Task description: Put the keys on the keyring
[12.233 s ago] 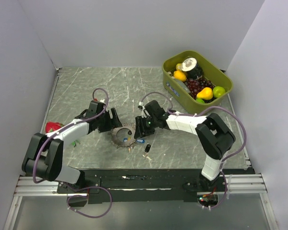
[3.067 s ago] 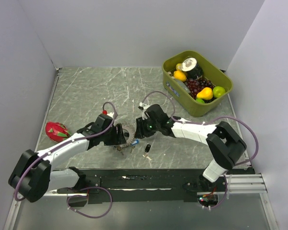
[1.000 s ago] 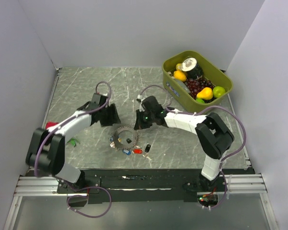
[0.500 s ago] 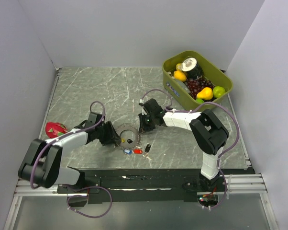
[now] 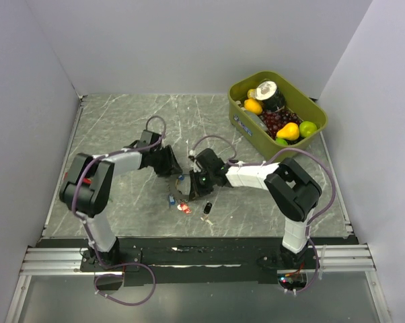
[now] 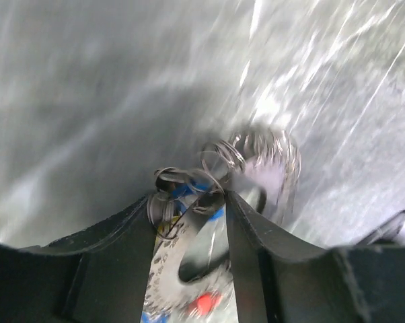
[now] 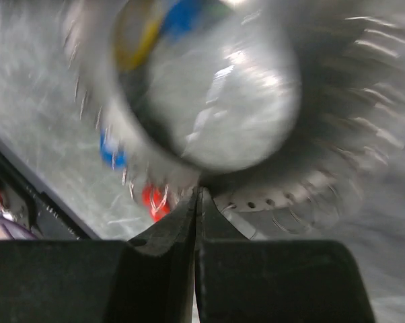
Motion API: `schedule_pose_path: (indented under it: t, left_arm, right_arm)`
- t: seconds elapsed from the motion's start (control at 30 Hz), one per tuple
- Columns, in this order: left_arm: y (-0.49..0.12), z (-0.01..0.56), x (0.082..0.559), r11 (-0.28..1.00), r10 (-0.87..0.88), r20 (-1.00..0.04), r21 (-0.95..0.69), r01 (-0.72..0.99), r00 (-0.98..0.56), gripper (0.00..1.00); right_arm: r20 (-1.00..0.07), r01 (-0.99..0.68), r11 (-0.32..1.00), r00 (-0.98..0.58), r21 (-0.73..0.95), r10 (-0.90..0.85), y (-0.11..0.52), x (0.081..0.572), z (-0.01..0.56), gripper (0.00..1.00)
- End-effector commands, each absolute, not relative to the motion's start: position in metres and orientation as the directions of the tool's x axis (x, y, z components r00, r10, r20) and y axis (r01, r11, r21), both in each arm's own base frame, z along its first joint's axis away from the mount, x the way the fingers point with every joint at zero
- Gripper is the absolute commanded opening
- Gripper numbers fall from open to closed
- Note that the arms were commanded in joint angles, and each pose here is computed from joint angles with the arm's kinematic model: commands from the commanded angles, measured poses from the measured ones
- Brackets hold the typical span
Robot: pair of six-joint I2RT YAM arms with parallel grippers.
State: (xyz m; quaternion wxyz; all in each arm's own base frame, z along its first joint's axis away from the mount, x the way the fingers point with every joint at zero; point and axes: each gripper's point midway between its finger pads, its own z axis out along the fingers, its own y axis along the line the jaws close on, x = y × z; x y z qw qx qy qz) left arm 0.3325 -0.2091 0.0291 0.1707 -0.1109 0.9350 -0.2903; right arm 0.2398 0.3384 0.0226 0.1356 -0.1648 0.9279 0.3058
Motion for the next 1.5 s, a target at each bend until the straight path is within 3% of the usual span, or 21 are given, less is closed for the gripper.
schedule_pose_path:
  t: [0.0, 0.27, 0.37, 0.47, 0.7, 0.9, 1.03, 1.17, 1.47]
  left_arm:
    - [-0.203, 0.015, 0.352, 0.891, -0.172, -0.283, -0.454, -0.026, -0.943, 0.50]
    - [-0.191, 0.035, 0.380, 0.967, -0.031, -0.370, -0.245, 0.065, -0.928, 0.61]
    - [-0.183, 0.056, 0.382, 0.974, -0.045, -0.423, -0.220, 0.054, -0.905, 0.67]
    - [-0.185, 0.074, 0.367, 0.958, -0.054, -0.462, -0.274, 0.085, -0.885, 0.68]
    - [-0.176, 0.090, 0.298, 0.902, -0.148, -0.497, -0.423, 0.090, -0.855, 0.64]
    - [-0.174, 0.087, 0.267, 0.854, -0.224, -0.507, -0.513, 0.083, -0.832, 0.55]
    - [-0.178, 0.081, 0.264, 0.833, -0.234, -0.515, -0.544, 0.103, -0.825, 0.51]
    - [-0.179, 0.068, 0.267, 0.832, -0.242, -0.509, -0.547, 0.094, -0.826, 0.44]
    - [-0.177, 0.042, 0.280, 0.862, -0.221, -0.504, -0.502, 0.075, -0.835, 0.41]
  right_arm:
    - [-0.339, -0.404, 0.717, -0.909, 0.569, -0.243, 0.357, 0.215, 0.037, 0.03]
    - [-0.387, -0.432, 0.678, -0.893, 0.595, -0.230, 0.378, 0.216, 0.062, 0.03]
    - [-0.432, -0.453, 0.679, -0.875, 0.578, -0.217, 0.376, 0.225, 0.078, 0.04]
    - [-0.477, -0.479, 0.666, -0.855, 0.572, -0.204, 0.376, 0.234, 0.092, 0.04]
    - [-0.564, -0.568, 0.591, -0.796, 0.573, -0.219, 0.382, 0.250, 0.109, 0.10]
    - [-0.582, -0.610, 0.534, -0.775, 0.585, -0.248, 0.395, 0.259, 0.103, 0.27]
    - [-0.569, -0.609, 0.524, -0.780, 0.595, -0.261, 0.404, 0.264, 0.094, 0.35]
    - [-0.557, -0.594, 0.528, -0.792, 0.607, -0.250, 0.404, 0.268, 0.093, 0.36]
    - [-0.549, -0.580, 0.539, -0.801, 0.610, -0.240, 0.392, 0.268, 0.093, 0.37]
